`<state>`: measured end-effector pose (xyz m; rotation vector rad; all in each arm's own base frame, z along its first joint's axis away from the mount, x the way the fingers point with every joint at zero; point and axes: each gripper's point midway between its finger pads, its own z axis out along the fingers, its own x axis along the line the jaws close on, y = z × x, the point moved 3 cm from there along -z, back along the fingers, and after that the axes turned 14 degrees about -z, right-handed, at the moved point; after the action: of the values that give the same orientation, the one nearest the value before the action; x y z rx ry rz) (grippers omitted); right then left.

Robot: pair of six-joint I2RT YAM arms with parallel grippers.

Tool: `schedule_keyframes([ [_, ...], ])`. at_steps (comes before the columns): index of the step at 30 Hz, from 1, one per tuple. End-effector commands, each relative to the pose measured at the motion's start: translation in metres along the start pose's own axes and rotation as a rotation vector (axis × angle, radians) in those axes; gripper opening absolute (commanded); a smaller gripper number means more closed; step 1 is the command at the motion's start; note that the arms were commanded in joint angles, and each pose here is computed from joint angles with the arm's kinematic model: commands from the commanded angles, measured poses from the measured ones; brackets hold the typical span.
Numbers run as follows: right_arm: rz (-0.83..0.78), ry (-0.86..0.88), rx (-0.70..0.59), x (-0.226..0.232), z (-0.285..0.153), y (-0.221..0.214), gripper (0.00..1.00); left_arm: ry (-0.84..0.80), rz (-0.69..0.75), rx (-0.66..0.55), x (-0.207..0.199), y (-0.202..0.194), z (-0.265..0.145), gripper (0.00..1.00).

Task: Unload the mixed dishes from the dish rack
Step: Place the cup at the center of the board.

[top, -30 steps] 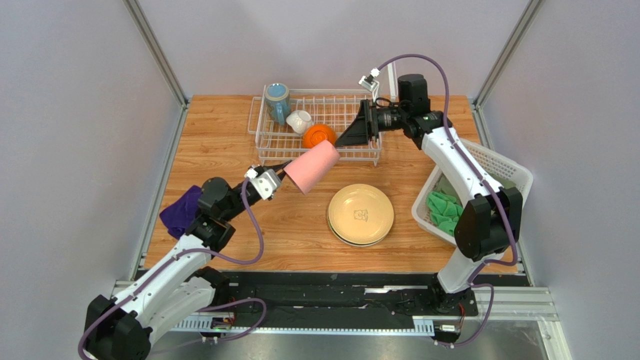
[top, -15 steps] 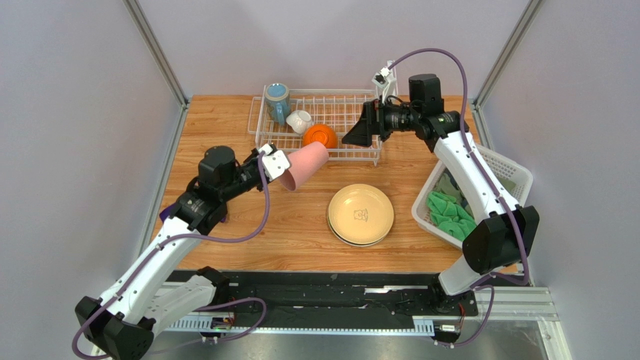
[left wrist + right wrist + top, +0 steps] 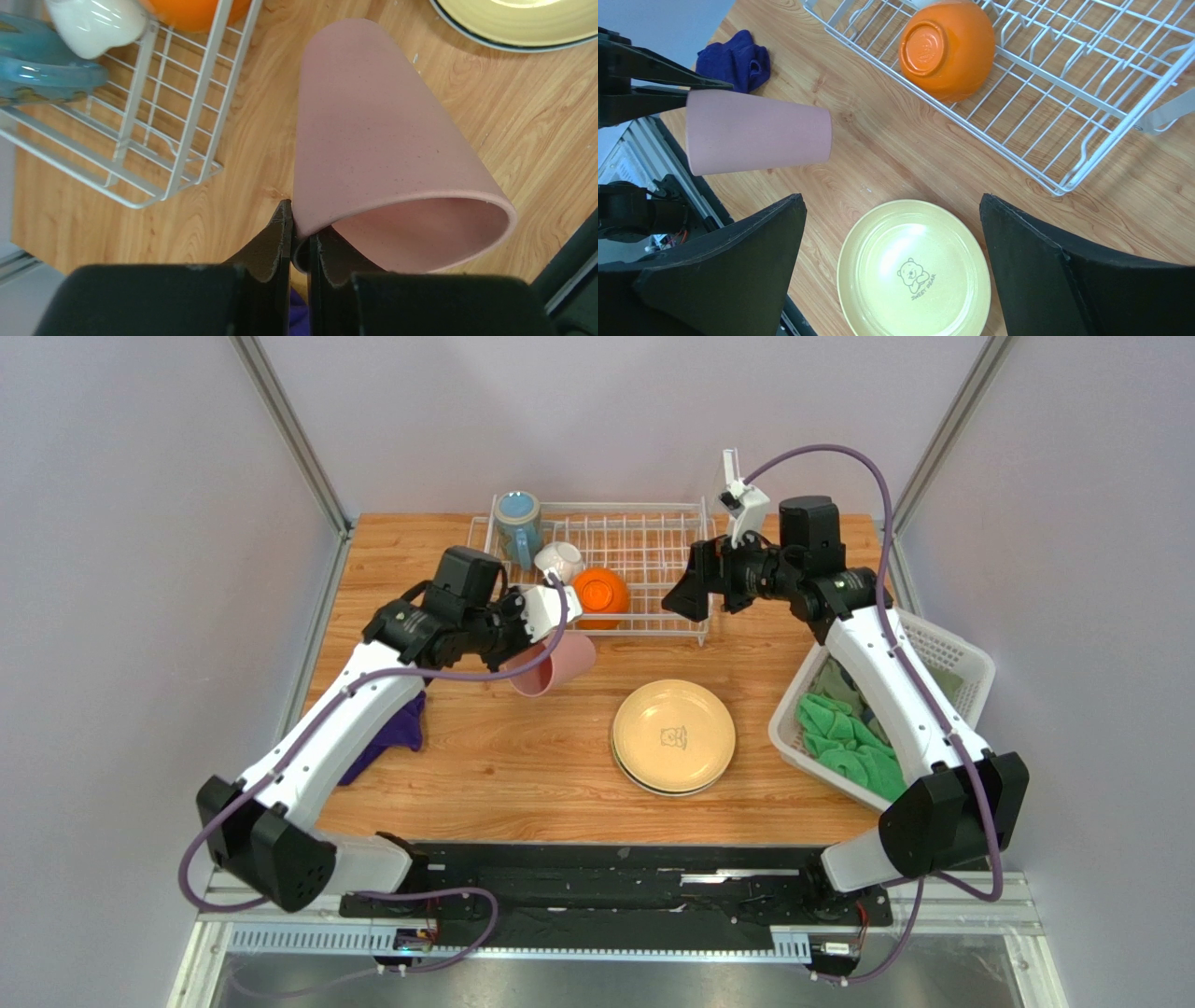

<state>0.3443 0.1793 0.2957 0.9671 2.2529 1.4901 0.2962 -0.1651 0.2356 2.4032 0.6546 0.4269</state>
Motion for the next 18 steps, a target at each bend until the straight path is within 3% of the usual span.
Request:
schedule_keyframes([
  [1, -0.061, -0.056, -0.046, -0.008, -0.005, 0.008, 0.99, -0.055, -0.06, 0.172, -0.001, -0.011, 0.011, 0.0],
  [18, -0.072, -0.084, -0.056, -0.013, -0.013, 0.003, 0.99, -0.119, -0.095, 0.427, -0.001, -0.011, 0.059, 0.0],
])
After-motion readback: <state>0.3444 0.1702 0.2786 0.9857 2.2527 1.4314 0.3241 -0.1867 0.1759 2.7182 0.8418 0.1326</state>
